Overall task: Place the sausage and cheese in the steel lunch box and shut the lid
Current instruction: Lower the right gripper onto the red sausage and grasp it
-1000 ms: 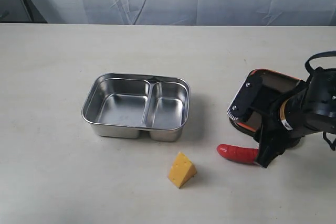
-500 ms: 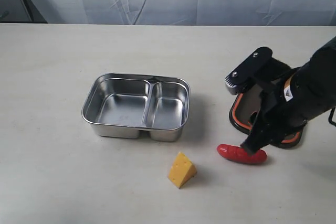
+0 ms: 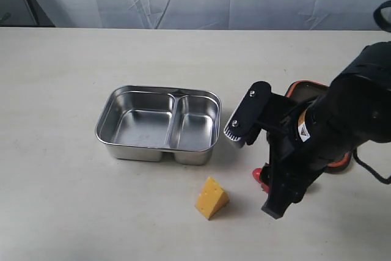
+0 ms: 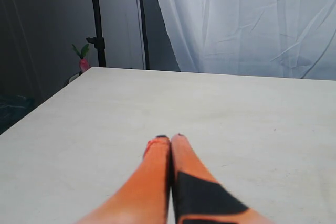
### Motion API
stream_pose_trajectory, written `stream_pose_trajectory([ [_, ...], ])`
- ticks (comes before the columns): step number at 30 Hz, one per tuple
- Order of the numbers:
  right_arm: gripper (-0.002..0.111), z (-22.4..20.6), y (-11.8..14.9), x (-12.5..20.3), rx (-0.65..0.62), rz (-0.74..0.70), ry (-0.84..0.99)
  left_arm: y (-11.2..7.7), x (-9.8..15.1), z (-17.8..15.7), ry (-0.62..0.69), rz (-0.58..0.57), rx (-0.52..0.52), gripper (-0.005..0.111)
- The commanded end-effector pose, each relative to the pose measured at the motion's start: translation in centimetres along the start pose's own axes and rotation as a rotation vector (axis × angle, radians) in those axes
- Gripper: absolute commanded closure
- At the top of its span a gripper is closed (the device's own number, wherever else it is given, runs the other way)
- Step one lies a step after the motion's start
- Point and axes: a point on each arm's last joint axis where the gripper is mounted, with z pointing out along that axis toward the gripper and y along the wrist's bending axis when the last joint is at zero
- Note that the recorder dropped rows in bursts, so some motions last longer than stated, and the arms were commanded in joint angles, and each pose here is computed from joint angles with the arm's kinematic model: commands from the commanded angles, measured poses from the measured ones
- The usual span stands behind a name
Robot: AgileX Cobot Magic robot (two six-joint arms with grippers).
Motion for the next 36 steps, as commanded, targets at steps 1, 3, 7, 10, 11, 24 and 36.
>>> stream_pose_trajectory([
  [1, 0.05, 2.0, 0.0, -0.6, -0.009, -0.015, 0.022, 0.0, 0.0, 0.0, -0.011, 0.001, 0.007, 0.107],
  [3, 0.05, 2.8, 0.0, -0.7, -0.014, -0.017, 0.033, 0.0, 0.0, 0.0, -0.011, 0.001, 0.007, 0.107],
  [7, 0.05, 3.6, -0.1, -1.0, -0.009, -0.026, 0.025, 0.0, 0.0, 0.0, -0.011, 0.001, 0.007, 0.107],
  [10, 0.05, 4.1, -0.1, -0.9, -0.013, -0.031, 0.043, 0.0, 0.0, 0.0, -0.011, 0.001, 0.007, 0.107],
  [11, 0.05, 4.3, -0.1, -0.9, -0.015, -0.032, 0.049, 0.0, 0.0, 0.0, -0.011, 0.001, 0.007, 0.107],
  [24, 0.054, 7.0, -0.3, -0.8, 0.002, -0.083, 0.116, 0.0, 0.0, 0.0, -0.011, 0.001, 0.007, 0.107],
  [36, 0.054, 8.2, -0.4, -1.0, 0.018, -0.103, 0.1, 0.0, 0.0, 0.0, -0.011, 0.001, 0.007, 0.107],
])
